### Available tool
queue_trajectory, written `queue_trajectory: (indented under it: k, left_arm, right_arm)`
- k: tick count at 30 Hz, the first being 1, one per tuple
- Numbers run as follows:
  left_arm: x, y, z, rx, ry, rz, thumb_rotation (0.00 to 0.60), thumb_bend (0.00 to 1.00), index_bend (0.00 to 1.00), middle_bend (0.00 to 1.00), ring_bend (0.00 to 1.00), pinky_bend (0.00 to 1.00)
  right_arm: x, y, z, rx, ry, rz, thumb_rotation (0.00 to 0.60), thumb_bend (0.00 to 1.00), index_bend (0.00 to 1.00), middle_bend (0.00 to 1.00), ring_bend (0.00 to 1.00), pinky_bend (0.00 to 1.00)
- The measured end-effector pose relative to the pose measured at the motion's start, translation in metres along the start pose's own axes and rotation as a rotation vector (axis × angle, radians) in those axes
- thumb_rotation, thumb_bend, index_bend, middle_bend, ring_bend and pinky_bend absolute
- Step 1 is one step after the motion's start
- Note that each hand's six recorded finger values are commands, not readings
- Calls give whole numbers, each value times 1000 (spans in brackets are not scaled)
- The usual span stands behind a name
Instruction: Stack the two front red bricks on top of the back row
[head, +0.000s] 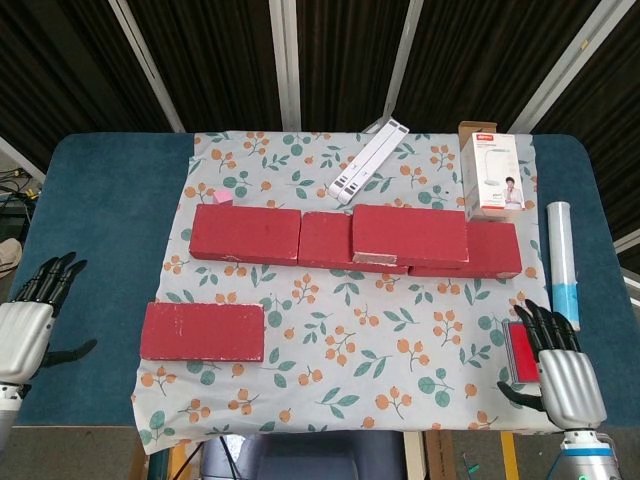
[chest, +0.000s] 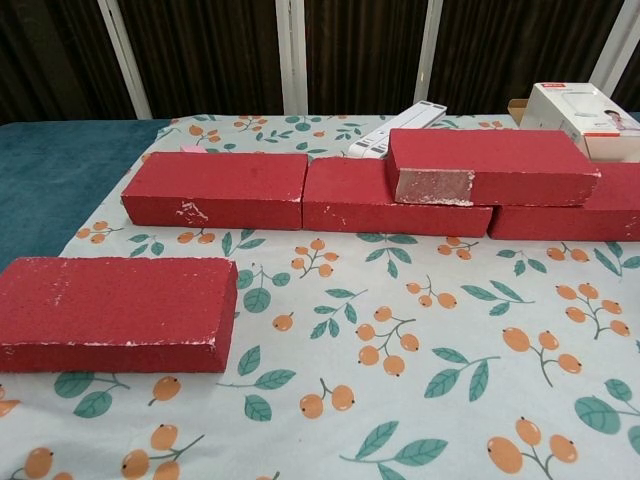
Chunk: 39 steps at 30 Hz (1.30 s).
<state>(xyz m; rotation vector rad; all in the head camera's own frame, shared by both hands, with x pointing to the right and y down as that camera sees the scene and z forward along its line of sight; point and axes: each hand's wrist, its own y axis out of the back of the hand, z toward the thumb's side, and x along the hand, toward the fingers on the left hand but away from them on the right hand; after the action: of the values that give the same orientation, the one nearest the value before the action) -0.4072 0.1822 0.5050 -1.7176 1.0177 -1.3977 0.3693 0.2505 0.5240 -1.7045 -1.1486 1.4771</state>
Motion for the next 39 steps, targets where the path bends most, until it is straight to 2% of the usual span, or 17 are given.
queue_trajectory:
  k: [3,6,12,16,20,24,34,39]
  left_arm:
    - [4,-3,12,-22,-29,-63,600,0,0,0,0,157]
    - [6,-5,23,-17,-64,-150,600,0,0,0,0,149]
    - [9,-5,43,97,-111,-305,600,0,0,0,0,135]
    - [13,-9,54,192,-126,-395,600,0,0,0,0,124]
    - [23,-13,60,252,-127,-446,600,0,0,0,0,61]
    - [33,-20,65,236,-102,-480,600,0,0,0,0,10]
    - [55,-59,95,187,-39,-579,600,0,0,0,0,0]
    - [61,-74,110,185,-10,-602,600,0,0,0,0,0]
  right_arm:
    - [1,7,-10,5,-17,-75,600,32,0,0,0,0]
    - [0,12,-21,27,-38,-119,600,32,0,0,0,0]
    - [2,16,-32,6,-57,-128,600,33,0,0,0,0]
    - [1,14,-35,-4,-63,-99,600,33,0,0,0,0]
    - [1,9,-34,-18,-54,-62,600,32,0,0,0,0]
    - [-1,7,-31,-29,-42,-46,600,33,0,0,0,0]
    - [-4,2,-32,-39,-45,-18,600,31,0,0,0,0]
    - [-5,0,-33,-45,-47,-9,600,32,0,0,0,0]
